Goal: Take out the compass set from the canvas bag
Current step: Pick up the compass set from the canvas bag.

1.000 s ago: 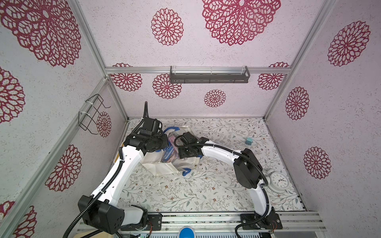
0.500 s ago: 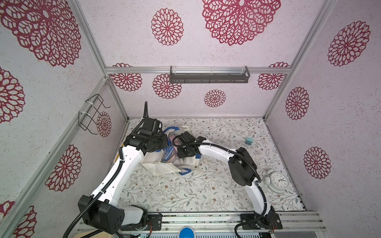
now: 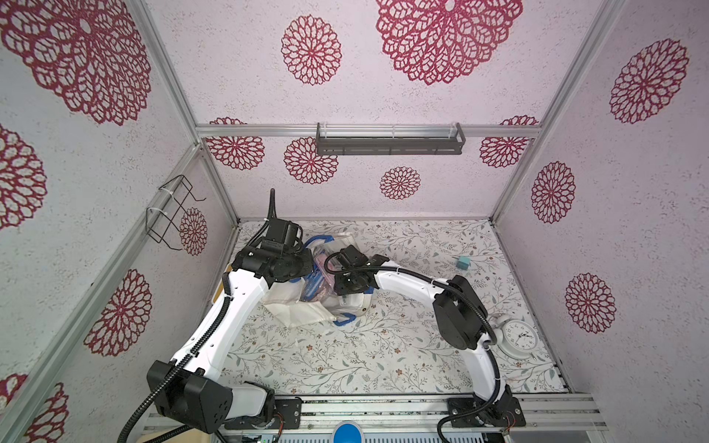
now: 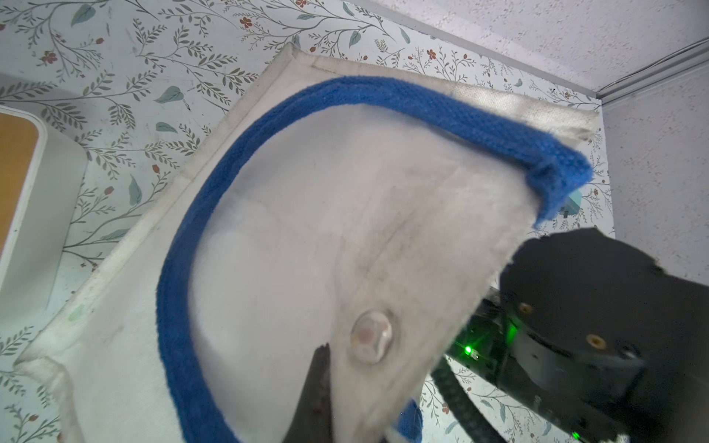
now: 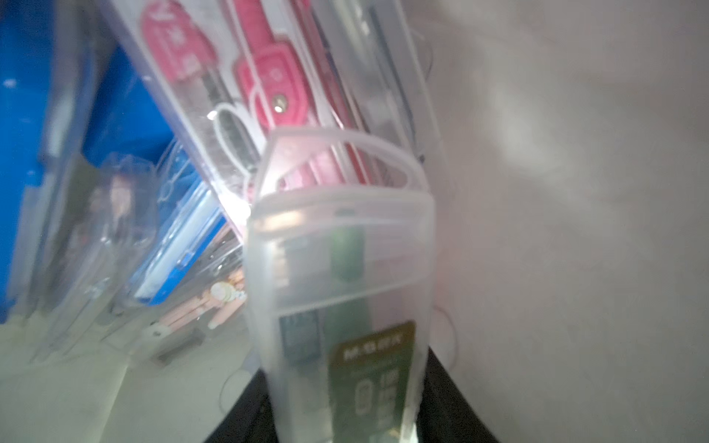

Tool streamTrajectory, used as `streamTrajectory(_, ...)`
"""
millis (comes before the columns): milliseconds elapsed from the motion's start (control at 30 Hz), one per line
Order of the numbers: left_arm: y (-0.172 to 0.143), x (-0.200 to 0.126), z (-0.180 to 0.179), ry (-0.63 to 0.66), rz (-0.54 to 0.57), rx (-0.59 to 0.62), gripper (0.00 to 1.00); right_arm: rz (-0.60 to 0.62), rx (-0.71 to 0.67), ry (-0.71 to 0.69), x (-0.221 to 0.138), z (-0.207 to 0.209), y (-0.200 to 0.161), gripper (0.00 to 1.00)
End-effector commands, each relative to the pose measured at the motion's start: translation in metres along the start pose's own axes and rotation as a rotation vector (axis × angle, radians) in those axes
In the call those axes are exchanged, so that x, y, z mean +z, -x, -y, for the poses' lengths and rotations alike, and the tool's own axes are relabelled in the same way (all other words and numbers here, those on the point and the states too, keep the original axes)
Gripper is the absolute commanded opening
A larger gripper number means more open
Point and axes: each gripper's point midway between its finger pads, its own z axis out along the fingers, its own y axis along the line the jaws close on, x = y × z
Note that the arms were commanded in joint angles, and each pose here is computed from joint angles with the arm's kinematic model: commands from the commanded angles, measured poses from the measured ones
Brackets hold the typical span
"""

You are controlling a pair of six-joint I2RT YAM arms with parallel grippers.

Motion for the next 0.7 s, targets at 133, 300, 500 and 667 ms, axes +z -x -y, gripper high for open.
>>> streamTrajectory(133, 0.010, -0.004, 0.004, -0.003, 0.032, -0.020, 0.00, 0.190, 0.011, 0.087, -0.101, -0.020, 0.035, 0.35)
streamTrajectory(300, 0.010, -0.004, 0.002, 0.007, 0.038, -0.024, 0.00, 0.228, 0.027, 0.098, -0.136, -0.012, 0.044, 0.34)
streamTrajectory(500, 0.012, -0.004, 0.001, 0.014, 0.046, -0.028, 0.00, 0.325, 0.090, 0.026, -0.188, 0.043, 0.070, 0.34)
streamTrajectory(667, 0.016, -0.006, 0.001, 0.011, 0.057, -0.031, 0.00, 0.335, 0.134, -0.151, -0.209, 0.129, 0.079, 0.35)
